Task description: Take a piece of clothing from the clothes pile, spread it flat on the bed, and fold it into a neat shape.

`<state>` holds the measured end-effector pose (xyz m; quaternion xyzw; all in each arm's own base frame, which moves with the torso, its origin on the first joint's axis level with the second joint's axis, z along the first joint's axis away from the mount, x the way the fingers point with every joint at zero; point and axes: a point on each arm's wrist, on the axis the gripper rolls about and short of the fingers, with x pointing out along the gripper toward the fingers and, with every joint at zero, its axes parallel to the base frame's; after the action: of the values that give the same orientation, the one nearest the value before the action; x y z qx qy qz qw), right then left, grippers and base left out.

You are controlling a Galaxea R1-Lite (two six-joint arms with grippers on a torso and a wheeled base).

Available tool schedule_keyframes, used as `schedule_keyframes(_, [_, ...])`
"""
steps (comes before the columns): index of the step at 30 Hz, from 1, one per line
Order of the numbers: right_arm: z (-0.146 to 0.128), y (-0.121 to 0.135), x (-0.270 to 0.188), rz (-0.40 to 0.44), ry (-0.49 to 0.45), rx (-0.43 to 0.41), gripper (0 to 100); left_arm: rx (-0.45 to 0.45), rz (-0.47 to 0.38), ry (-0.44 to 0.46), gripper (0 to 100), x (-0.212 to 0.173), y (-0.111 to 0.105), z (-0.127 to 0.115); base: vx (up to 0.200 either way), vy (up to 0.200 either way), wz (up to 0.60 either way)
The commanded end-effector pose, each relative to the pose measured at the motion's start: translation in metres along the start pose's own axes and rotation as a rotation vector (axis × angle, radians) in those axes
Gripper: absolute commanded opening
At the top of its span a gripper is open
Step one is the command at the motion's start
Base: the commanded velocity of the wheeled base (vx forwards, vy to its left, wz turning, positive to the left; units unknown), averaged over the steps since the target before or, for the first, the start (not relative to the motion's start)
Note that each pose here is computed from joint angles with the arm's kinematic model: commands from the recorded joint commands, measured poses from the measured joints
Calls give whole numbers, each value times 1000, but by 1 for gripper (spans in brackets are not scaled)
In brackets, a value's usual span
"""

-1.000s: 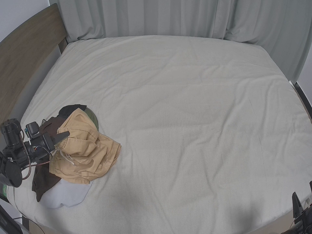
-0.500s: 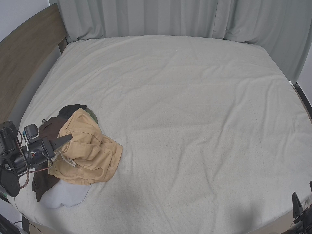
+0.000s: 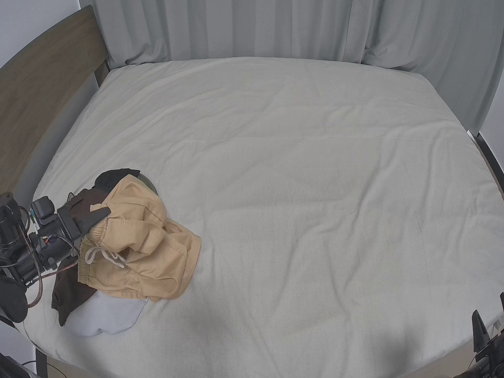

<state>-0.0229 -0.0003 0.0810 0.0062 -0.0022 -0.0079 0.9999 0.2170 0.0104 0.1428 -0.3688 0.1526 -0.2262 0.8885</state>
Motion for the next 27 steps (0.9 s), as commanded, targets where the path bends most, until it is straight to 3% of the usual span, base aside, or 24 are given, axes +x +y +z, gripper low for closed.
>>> schedule_keyframes(1, [-5, 0, 1, -1, 12, 1, 100, -9, -55, -86, 0, -10, -31, 4, 0, 0, 0])
schedule_keyframes(13, [-5, 0, 1, 0, 12, 1, 100, -134, -50, -191, 0, -11, -65, -16, 0, 0, 0])
schedule_keyframes(20, [-5, 0, 1, 0, 12, 1, 100, -238, -16, -352, 0, -4, -92, -24, 0, 0, 0])
schedule_keyframes(27, [-5, 0, 1, 0, 12, 1, 100, -263, -132, -374, 0, -13, -130, -32, 0, 0, 0])
